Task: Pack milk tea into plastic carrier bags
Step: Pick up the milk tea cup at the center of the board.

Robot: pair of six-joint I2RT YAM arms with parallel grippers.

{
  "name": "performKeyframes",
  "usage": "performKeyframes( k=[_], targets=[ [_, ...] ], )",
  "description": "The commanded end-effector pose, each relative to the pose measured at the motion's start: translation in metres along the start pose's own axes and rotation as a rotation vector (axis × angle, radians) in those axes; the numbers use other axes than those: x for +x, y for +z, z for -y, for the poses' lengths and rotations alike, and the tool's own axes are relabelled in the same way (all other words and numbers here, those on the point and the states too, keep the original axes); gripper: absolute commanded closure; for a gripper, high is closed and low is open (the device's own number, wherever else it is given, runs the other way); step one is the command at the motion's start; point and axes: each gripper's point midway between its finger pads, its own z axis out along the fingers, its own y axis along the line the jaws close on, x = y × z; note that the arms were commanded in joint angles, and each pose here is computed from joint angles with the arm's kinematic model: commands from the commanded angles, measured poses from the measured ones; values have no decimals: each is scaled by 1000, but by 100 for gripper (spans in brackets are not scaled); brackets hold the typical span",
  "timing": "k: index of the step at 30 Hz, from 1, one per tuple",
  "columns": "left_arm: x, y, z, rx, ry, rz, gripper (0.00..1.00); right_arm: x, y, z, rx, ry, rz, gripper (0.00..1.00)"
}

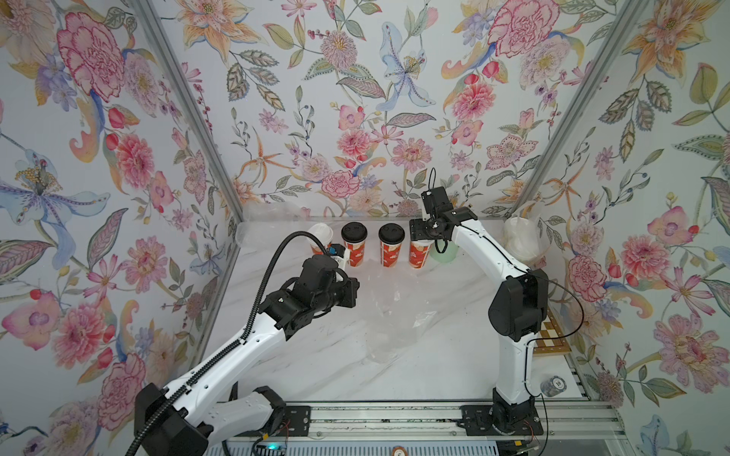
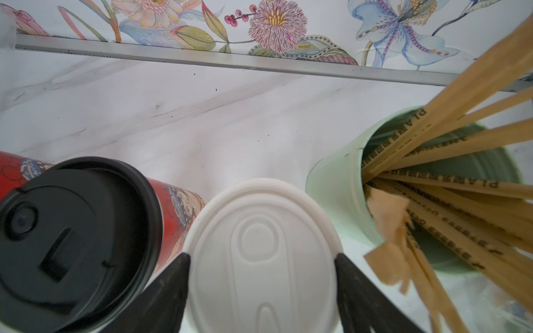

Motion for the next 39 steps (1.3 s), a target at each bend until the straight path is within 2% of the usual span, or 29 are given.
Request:
performKeyframes(
  k=[1, 12, 17, 27, 39],
  targets=[
    [-5, -4, 1, 16, 3, 22, 100, -5, 2, 2, -9, 13, 7, 21],
    [-4, -6, -1, 11, -3, 25, 100, 3, 8, 3, -4, 10, -17, 25],
    [-4, -7, -1, 13, -5, 28, 100, -3, -2, 2, -5, 8, 7, 28],
    [1, -3, -8, -21, 11, 11, 100, -31, -78, -4, -24, -2, 146, 36],
    [0, -2, -9, -37, 37, 2, 100, -23, -183, -32, -108, -40, 241, 42]
  ],
)
